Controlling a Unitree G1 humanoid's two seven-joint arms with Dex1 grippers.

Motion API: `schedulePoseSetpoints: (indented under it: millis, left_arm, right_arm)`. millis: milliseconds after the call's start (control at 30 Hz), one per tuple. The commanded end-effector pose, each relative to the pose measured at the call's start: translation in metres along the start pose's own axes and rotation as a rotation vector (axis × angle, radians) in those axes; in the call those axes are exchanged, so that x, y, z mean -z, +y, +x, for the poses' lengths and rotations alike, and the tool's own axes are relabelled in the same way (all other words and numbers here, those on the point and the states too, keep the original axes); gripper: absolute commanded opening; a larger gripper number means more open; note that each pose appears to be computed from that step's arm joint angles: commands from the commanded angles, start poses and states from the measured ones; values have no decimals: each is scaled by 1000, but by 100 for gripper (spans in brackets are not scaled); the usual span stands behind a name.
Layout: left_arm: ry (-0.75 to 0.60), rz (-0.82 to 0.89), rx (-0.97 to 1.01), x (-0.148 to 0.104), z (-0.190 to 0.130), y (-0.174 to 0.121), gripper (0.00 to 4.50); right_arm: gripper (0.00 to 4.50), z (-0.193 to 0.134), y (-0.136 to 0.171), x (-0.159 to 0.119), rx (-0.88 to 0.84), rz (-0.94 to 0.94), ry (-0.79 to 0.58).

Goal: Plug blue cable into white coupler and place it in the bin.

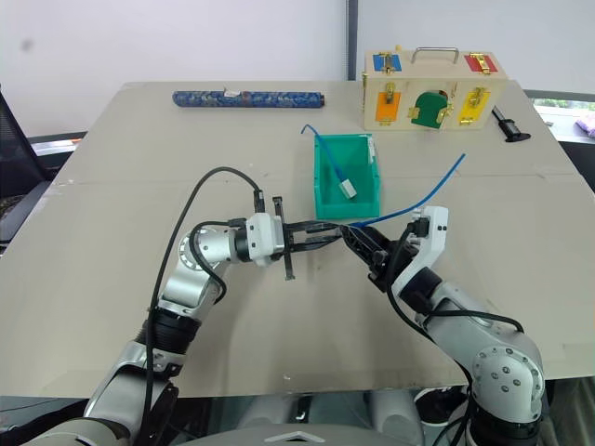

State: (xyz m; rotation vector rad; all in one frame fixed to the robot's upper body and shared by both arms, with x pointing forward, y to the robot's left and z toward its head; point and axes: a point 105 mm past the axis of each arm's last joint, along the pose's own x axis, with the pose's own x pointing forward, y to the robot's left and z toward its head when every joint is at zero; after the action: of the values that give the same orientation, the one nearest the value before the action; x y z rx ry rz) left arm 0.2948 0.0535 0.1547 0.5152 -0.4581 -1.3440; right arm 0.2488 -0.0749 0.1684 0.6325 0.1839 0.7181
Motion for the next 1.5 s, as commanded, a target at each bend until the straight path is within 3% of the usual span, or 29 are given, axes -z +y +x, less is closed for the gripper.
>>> schedulePoseSetpoints:
  millis: [33, 67, 167, 233, 533, 567, 667, 800, 867, 1000, 1267, 1500]
  left_arm:
    - [-37, 55, -3, -12, 5, 2, 0]
    - [-37, 56, -2, -12, 5, 2, 0]
    - [-35, 59, -3, -12, 5, 1, 0]
    - [-36, 61, -3, -12, 5, 0, 0]
    - [-33, 28, 10, -12, 0, -3, 0]
    - [-31, -1, 4, -11, -2, -3, 77]
    - [-30, -124, -82, -11, -11, 6, 174]
    - [19, -321, -213, -7, -39, 15, 377]
    - [61, -399, -304, -3, -59, 22, 446]
    - [168, -478, -484, 2, -113, 41, 446]
    - [458, -564, -478, 23, -211, 35, 446]
    - [620, -516, -420, 45, -251, 36, 446]
  right_arm:
    - [156, 2, 10, -6, -45, 0, -18]
    - [156, 2, 10, -7, -45, 1, -18]
    - [85, 4, 10, -8, -52, 5, -14]
    - [3, 4, 10, -8, -57, 6, -8]
    - [3, 6, 10, -9, -70, 6, 13]
    - [0, 6, 10, -8, -69, 5, 16]
    - [0, 6, 9, -9, -69, 3, 21]
    - [0, 4, 4, -9, -68, -9, 34]
    - [0, 4, 1, -10, -65, -12, 35]
    - [0, 4, -6, -14, -66, -18, 33]
    - [0, 13, -13, -14, -91, -34, 50]
    - [0, 18, -9, -10, -115, -42, 60]
